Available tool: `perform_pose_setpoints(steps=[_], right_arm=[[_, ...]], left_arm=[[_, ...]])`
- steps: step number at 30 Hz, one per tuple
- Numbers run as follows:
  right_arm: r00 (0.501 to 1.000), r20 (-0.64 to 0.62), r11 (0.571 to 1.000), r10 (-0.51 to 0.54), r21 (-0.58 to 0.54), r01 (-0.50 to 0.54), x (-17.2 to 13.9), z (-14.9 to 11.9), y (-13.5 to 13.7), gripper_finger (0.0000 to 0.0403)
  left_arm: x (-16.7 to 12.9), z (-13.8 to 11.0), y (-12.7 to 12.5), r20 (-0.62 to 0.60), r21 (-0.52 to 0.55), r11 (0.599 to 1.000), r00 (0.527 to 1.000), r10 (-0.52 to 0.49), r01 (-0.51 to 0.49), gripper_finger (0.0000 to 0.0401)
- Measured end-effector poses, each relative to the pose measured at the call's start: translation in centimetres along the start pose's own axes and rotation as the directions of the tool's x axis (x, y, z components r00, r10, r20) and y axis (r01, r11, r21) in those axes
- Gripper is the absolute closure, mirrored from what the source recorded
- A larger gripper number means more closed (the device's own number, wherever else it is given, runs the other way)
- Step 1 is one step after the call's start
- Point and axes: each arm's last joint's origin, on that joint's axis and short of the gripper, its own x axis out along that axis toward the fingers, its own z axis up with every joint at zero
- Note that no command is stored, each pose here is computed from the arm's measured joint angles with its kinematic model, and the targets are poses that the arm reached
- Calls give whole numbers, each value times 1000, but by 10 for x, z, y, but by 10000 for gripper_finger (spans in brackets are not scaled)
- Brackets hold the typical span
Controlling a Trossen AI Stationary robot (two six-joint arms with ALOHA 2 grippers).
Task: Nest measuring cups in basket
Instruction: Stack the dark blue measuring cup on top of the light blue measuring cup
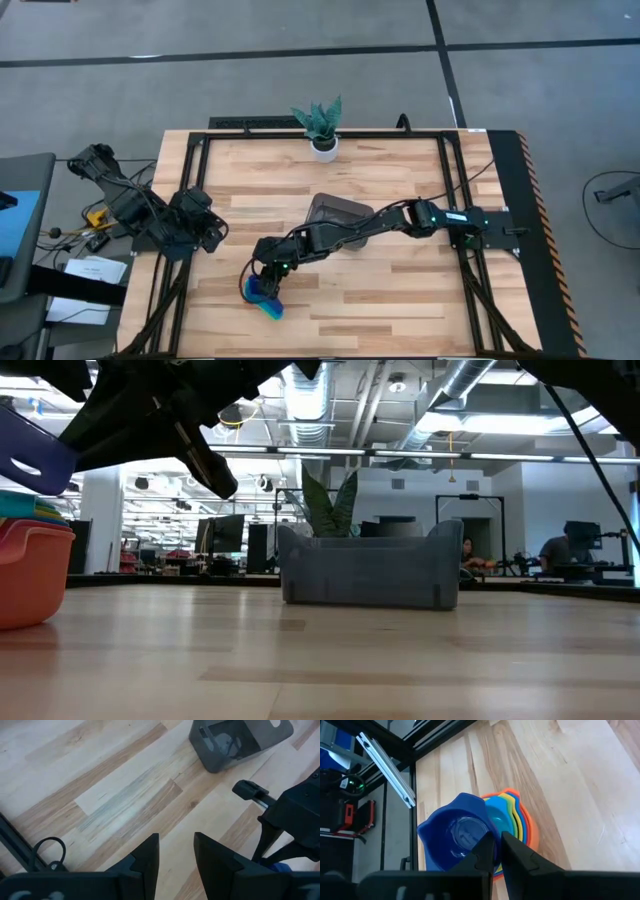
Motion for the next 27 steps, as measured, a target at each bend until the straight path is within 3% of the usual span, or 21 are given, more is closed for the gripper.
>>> perform_pose_setpoints(steps=[15, 27], right_arm=[[1000, 1, 1000, -1, 11, 1, 0, 0, 0, 346], [1000, 0, 1000, 0, 27, 0, 0, 0, 0, 251]], left_arm=[[0, 0, 0, 1, -11, 1000, 1000, 0, 0, 292], [0, 0, 0, 0, -19, 1000, 1000, 0, 0, 292]])
